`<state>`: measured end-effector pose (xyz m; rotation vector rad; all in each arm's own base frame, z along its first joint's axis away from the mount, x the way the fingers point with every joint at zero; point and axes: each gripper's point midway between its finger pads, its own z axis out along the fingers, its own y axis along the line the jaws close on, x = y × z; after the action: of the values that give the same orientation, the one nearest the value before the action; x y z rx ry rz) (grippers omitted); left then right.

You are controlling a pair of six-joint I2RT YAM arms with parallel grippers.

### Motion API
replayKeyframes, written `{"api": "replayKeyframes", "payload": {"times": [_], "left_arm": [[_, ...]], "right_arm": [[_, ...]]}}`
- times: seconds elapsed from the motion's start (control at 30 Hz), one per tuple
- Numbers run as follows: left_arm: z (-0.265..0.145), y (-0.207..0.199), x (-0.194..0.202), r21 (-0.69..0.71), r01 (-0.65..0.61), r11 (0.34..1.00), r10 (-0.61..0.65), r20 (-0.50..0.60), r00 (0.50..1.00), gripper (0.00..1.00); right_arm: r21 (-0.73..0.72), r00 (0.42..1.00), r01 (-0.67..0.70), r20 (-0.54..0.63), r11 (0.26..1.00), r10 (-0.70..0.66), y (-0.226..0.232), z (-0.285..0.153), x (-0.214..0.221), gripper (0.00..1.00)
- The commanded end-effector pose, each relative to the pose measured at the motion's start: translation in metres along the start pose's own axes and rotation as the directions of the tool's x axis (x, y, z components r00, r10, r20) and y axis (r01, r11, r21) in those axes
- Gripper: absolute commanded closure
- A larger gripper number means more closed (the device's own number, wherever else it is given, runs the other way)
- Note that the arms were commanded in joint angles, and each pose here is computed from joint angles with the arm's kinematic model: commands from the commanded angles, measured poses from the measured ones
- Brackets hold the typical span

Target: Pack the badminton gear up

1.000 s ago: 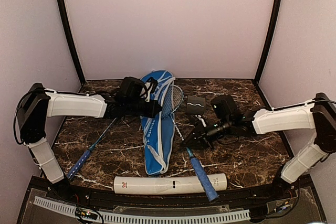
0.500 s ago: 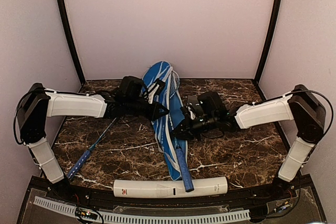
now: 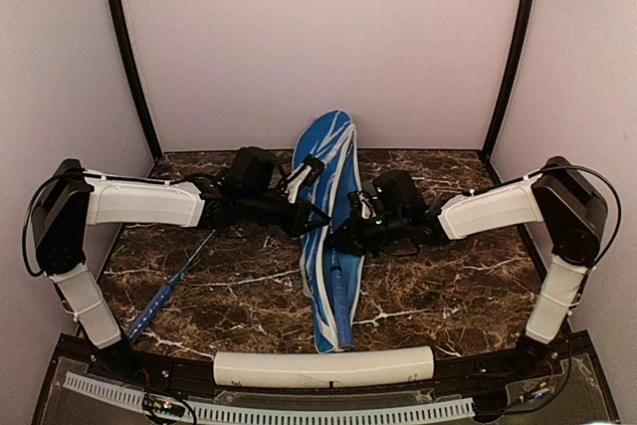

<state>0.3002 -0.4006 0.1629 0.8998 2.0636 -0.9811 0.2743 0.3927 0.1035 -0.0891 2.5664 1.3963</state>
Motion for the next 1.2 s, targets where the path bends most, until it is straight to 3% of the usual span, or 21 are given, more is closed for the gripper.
{"api": "replayKeyframes", "payload": {"times": [0.0, 0.03, 0.07, 0.33, 0.6, 0.83, 0.97, 1.17], "left_arm": [[-0.015, -0.014, -0.022, 0.021, -0.028, 0.999, 0.026, 0.063, 0.998, 1.0], [-0.014, -0.011, -0.021, 0.003, -0.02, 1.0, 0.02, 0.061, 0.998, 1.0], [-0.013, -0.009, -0.021, -0.008, -0.017, 1.0, 0.017, 0.059, 0.998, 1.0], [-0.007, 0.0, -0.017, -0.036, 0.023, 0.999, -0.021, 0.053, 0.998, 1.0], [0.005, 0.03, 0.0, -0.169, 0.073, 0.983, -0.072, 0.01, 0.997, 0.99], [0.009, 0.028, 0.015, -0.195, 0.092, 0.976, -0.098, -0.022, 0.995, 0.55], [0.01, 0.024, 0.034, -0.225, 0.117, 0.967, -0.135, -0.065, 0.989, 0.42], [0.003, 0.021, 0.069, -0.297, 0.194, 0.935, -0.235, -0.106, 0.966, 0.32]], "right_arm": [[-0.072, 0.99, 0.1, 0.102, 0.992, -0.092, 0.026, -0.002, -0.03, 1.0], [0.028, 0.965, 0.159, 0.205, 0.987, -0.161, 0.012, -0.004, -0.049, 1.0], [0.058, 0.957, 0.174, 0.225, 0.983, -0.182, 0.007, -0.004, -0.054, 1.0], [0.096, 0.945, 0.177, 0.263, 0.98, -0.196, -0.005, 0.002, -0.064, 1.0], [0.104, 0.942, 0.178, 0.271, 0.979, -0.2, -0.005, 0.009, -0.07, 1.0], [0.106, 0.944, 0.175, 0.264, 0.979, -0.198, -0.008, 0.012, -0.069, 1.0], [0.105, 0.943, 0.178, 0.266, 0.978, -0.2, -0.007, 0.013, -0.071, 1.0], [0.109, 0.94, 0.181, 0.273, 0.977, -0.205, -0.005, 0.012, -0.073, 1.0]]}}
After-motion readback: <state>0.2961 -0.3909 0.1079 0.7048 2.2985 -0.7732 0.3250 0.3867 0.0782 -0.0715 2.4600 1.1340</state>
